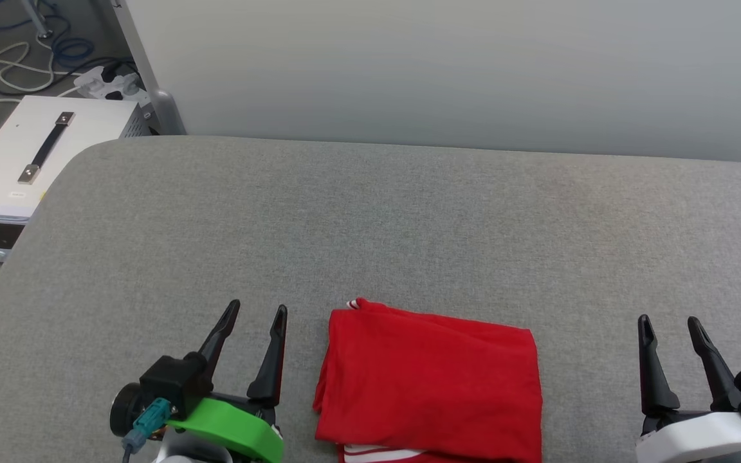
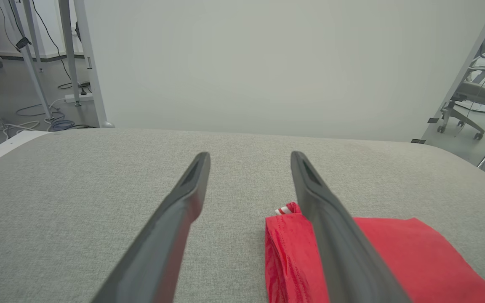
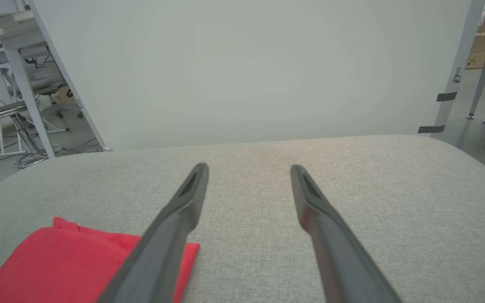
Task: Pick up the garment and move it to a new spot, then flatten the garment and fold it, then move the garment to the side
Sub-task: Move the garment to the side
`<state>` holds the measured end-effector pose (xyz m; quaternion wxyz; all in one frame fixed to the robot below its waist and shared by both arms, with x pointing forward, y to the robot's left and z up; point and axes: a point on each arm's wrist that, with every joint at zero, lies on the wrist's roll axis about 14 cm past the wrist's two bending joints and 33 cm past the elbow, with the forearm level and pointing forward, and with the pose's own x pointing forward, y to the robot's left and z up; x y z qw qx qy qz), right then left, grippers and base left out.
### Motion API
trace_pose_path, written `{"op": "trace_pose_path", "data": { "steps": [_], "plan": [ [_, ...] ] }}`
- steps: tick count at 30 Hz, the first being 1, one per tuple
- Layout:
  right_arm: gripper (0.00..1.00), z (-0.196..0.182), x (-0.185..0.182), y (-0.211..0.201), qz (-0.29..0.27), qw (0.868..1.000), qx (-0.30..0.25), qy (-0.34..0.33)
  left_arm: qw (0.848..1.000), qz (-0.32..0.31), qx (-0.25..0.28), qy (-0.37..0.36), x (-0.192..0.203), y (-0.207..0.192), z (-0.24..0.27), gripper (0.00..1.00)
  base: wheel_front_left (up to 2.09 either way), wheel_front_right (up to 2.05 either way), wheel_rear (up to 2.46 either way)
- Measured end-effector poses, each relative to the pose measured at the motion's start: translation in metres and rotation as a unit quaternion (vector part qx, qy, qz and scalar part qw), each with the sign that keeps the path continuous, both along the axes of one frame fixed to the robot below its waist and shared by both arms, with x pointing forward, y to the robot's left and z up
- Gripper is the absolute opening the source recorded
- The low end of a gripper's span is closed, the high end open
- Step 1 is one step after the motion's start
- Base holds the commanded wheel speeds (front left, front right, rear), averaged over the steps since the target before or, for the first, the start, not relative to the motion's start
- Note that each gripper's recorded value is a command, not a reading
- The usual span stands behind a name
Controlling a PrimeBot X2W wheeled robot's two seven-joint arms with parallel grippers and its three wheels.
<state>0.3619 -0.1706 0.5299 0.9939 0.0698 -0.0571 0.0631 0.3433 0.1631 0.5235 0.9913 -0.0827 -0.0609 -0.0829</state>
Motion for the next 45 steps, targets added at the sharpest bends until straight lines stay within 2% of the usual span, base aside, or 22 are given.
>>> {"op": "trace_pose_path", "data": {
  "steps": [4,7,8,11,14,17,24,32,41,42,43,44,45],
  "plan": [
    [1.0,-0.027,0.001,0.017,0.037,0.994,-0.008,0.1,1.0,-0.001,0.001,0.004,-0.001,0.0,-0.002,1.0,0.0,0.0,0.0],
    [1.0,-0.051,-0.004,0.032,0.074,0.977,-0.004,0.199,1.0,0.001,0.001,0.007,-0.001,0.001,-0.005,1.0,0.0,0.0,0.0],
    [1.0,-0.067,-0.011,0.041,0.107,0.952,-0.014,0.288,1.0,0.002,-0.001,0.013,-0.001,0.001,-0.008,1.0,0.0,0.0,0.0],
    [1.0,-0.077,-0.02,0.053,0.141,0.921,-0.011,0.362,1.0,0.003,-0.002,0.02,0.0,0.002,-0.012,1.0,0.0,0.0,0.0],
    [1.0,-0.082,-0.02,0.055,0.159,0.898,-0.045,0.408,1.0,0.007,-0.002,0.026,0.0,0.004,-0.016,1.0,0.0,0.0,0.0],
    [1.0,-0.086,-0.014,0.054,0.159,0.884,-0.051,0.437,1.0,0.013,-0.001,0.027,0.003,0.008,-0.016,1.0,0.0,0.0,0.0],
    [1.0,-0.108,-0.008,0.08,0.188,0.849,-0.042,0.492,0.999,0.034,0.001,0.035,0.007,0.02,-0.02,1.0,0.0,0.0,0.0],
    [1.0,-0.131,0.001,0.107,0.217,0.828,-0.048,0.515,0.997,0.051,0.004,0.052,0.006,0.03,-0.029,1.0,0.0,0.0,0.0],
    [1.0,-0.161,-0.011,0.124,0.244,0.794,-0.072,0.552,0.996,0.06,0.004,0.059,0.008,0.034,-0.033,1.0,0.0,0.0,0.0],
    [0.72,-0.163,-0.012,0.124,0.246,0.792,-0.076,0.554,0.996,0.061,0.004,0.06,0.008,0.034,-0.034,1.0,0.0,0.0,0.0],
    [0.21,-0.164,-0.013,0.125,0.25,0.79,-0.084,0.554,0.996,0.061,0.004,0.06,0.008,0.034,-0.034,1.0,0.0,0.0,0.0],
    [0.0,-0.165,-0.012,0.124,0.25,0.791,-0.09,0.551,0.996,0.061,0.004,0.061,0.008,0.034,-0.034,1.0,0.0,0.0,0.0],
    [0.0,-0.166,-0.013,0.122,0.252,0.791,-0.098,0.549,0.996,0.06,0.004,0.061,0.008,0.034,-0.034,1.0,0.0,0.0,0.0]
  ]
}}
